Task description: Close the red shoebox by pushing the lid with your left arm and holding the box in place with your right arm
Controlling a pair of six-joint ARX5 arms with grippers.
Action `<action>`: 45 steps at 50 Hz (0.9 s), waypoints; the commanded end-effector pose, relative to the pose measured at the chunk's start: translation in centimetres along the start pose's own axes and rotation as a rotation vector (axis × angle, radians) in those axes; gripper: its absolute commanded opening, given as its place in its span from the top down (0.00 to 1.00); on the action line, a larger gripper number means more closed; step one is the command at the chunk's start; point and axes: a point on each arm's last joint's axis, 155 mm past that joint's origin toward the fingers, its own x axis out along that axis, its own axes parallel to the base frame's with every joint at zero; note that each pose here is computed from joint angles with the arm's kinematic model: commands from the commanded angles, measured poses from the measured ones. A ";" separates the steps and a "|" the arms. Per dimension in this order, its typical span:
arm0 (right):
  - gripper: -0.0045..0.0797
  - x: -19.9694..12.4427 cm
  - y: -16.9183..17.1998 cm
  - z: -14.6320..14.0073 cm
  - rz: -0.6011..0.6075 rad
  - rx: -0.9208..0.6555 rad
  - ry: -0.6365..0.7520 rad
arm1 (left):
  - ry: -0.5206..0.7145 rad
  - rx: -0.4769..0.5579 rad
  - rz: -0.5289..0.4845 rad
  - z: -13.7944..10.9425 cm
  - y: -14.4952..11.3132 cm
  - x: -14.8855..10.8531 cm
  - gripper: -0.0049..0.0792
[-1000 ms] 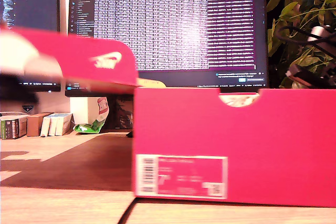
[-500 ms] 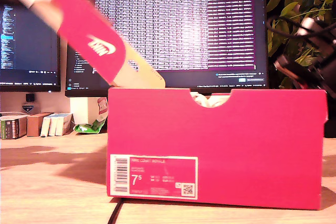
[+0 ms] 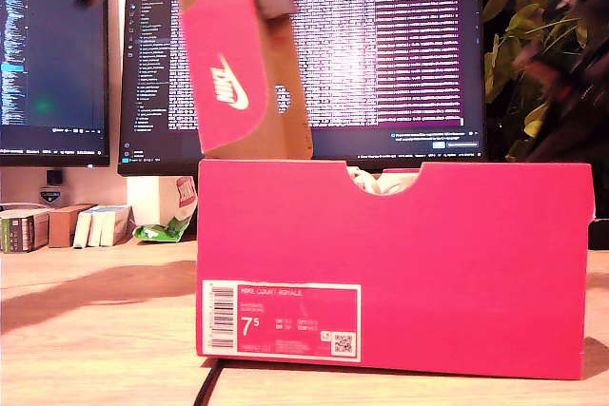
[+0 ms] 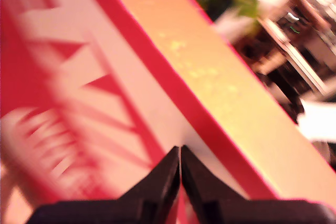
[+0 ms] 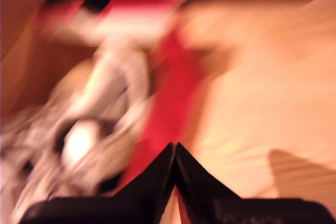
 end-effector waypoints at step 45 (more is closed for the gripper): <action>0.96 -5.4 7.7 7.3 0.184 -0.123 -0.078 | -0.145 0.224 0.274 4.8 0.0 -1.5 0.96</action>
